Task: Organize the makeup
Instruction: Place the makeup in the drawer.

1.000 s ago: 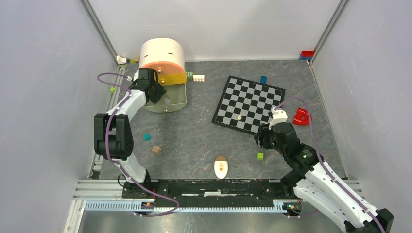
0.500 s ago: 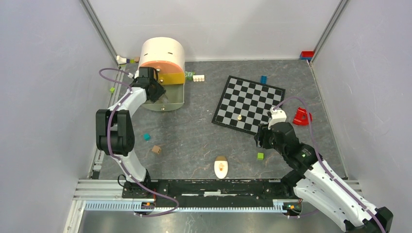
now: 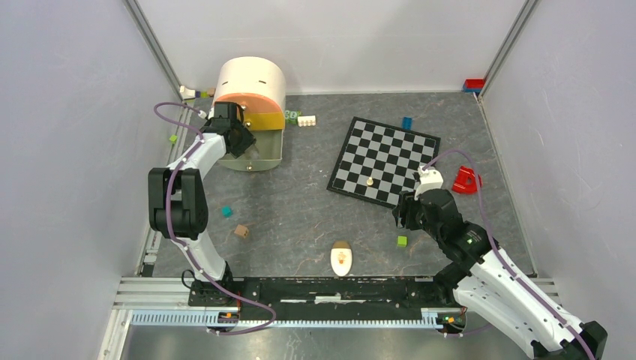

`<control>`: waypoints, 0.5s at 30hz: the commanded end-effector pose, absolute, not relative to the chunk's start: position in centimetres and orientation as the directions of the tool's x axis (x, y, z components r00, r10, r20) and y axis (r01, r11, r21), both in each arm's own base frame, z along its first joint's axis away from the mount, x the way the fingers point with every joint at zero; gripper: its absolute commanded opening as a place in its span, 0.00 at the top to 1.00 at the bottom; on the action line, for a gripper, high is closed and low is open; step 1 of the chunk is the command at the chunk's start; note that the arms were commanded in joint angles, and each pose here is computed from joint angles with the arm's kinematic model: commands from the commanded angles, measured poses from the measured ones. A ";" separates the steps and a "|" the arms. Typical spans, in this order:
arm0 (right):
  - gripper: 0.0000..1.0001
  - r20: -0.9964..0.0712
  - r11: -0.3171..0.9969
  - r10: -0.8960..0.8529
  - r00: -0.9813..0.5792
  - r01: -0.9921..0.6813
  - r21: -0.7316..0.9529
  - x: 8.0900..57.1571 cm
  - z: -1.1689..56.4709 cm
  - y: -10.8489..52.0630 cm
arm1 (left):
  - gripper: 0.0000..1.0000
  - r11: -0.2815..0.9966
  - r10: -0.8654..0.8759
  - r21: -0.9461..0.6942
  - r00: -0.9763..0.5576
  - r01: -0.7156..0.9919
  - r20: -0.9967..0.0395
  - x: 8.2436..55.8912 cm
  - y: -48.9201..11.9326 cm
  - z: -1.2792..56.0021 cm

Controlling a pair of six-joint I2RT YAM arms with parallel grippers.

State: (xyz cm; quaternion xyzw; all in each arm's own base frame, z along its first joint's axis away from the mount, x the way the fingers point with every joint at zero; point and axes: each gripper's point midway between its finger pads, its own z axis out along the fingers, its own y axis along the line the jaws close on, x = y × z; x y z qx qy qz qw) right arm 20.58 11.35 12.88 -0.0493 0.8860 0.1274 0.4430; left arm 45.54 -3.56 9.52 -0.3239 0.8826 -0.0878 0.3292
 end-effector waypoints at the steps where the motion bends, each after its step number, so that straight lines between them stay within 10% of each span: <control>1: 0.40 -0.815 0.961 0.034 -0.579 -0.204 0.185 20.9 13.7 11.4 | 0.46 0.820 -0.573 -0.379 -0.603 -0.430 -0.555 46.2 -4.2 11.2; 15: 0.40 -0.819 0.960 0.037 -0.573 -0.206 0.187 20.6 14.1 11.2 | 0.36 0.812 -0.583 -0.389 -0.591 -0.435 -0.557 45.6 -4.2 12.2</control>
